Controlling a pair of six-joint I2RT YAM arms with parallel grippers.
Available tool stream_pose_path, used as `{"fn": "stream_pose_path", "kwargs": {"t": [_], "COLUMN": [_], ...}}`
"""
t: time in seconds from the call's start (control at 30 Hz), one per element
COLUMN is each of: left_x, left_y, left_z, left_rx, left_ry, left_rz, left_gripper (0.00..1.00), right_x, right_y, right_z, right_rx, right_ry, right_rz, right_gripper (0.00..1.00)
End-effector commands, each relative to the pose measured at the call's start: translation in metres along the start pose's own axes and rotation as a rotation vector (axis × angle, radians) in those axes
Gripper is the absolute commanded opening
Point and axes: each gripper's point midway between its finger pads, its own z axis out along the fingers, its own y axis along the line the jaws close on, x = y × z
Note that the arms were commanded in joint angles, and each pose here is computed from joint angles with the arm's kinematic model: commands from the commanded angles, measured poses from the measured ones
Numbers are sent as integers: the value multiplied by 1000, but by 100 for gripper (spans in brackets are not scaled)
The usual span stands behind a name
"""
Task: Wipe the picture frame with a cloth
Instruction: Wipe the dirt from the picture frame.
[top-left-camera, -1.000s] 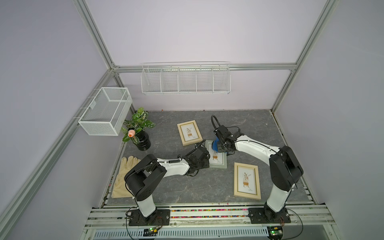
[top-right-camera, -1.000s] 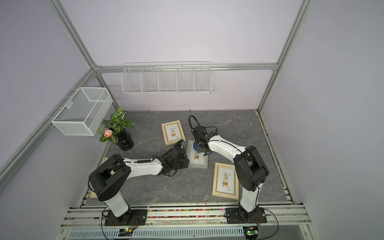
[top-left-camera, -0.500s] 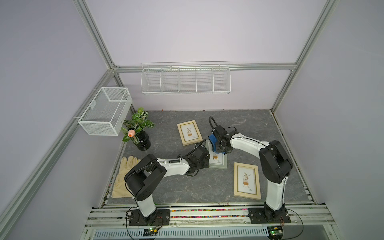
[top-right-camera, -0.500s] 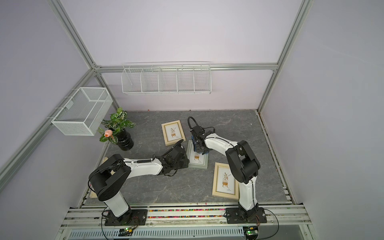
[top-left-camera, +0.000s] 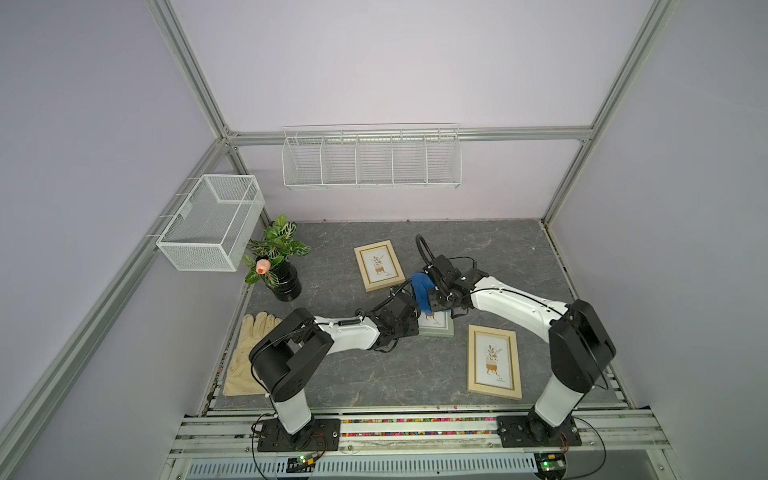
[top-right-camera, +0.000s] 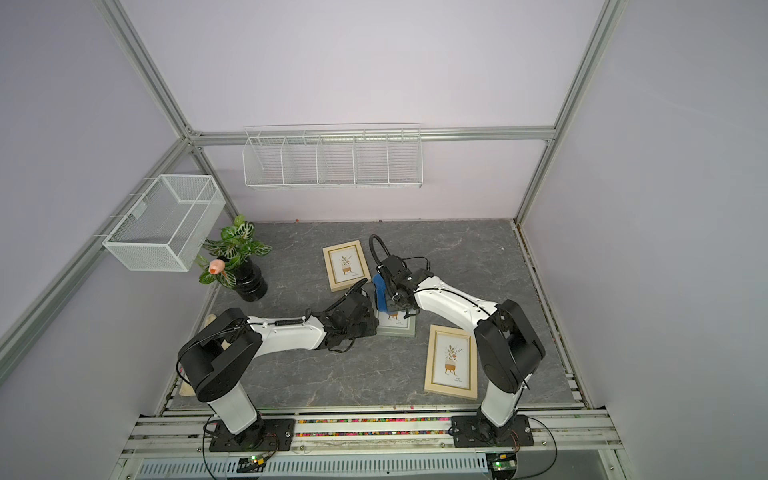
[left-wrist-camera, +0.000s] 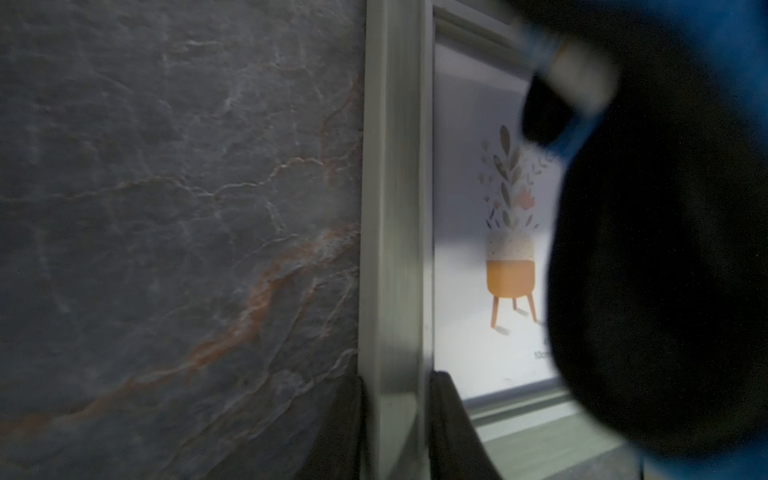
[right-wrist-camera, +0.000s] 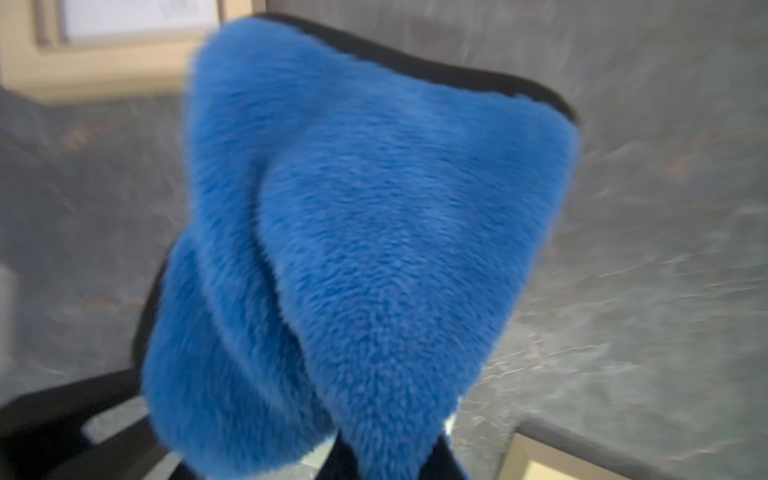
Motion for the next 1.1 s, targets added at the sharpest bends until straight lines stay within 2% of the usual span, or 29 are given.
{"fn": "stream_pose_path", "kwargs": {"t": [0.0,0.1,0.2,0.27,0.43,0.6,0.73,0.87,0.97,1.07], "left_x": [50,51,52,52,50,51,51,51,51,51], "left_y": [68,71,73,73,71,71,70,72,74,73], "left_z": [8,8,8,9,10,10,10,9,9,10], "left_rx": [-234,-242,-249,-249,-239,-232,-229,-236,-239,-236], "left_ry": [155,152,151,149,143,142,140,137,133,134], "left_rz": [-2,-10,-16,-21,-35,-42,-44,-48,-50,-50], "left_gripper": [22,21,21,21,21,21,21,21,21,21], "right_x": [31,39,28,20,20,43,64,69,56,36], "right_y": [-27,-67,-88,-81,-31,2,-7,-51,-76,-67], "right_z": [24,18,-8,-23,-44,-27,-2,2,-14,-37], "right_rx": [49,88,140,97,-79,-162,-97,76,144,94], "right_ry": [106,102,33,-4,-42,21,103,133,78,-3], "right_rz": [83,160,140,130,86,66,62,76,81,66], "right_gripper": [7,7,7,7,7,7,7,7,7,7]}}
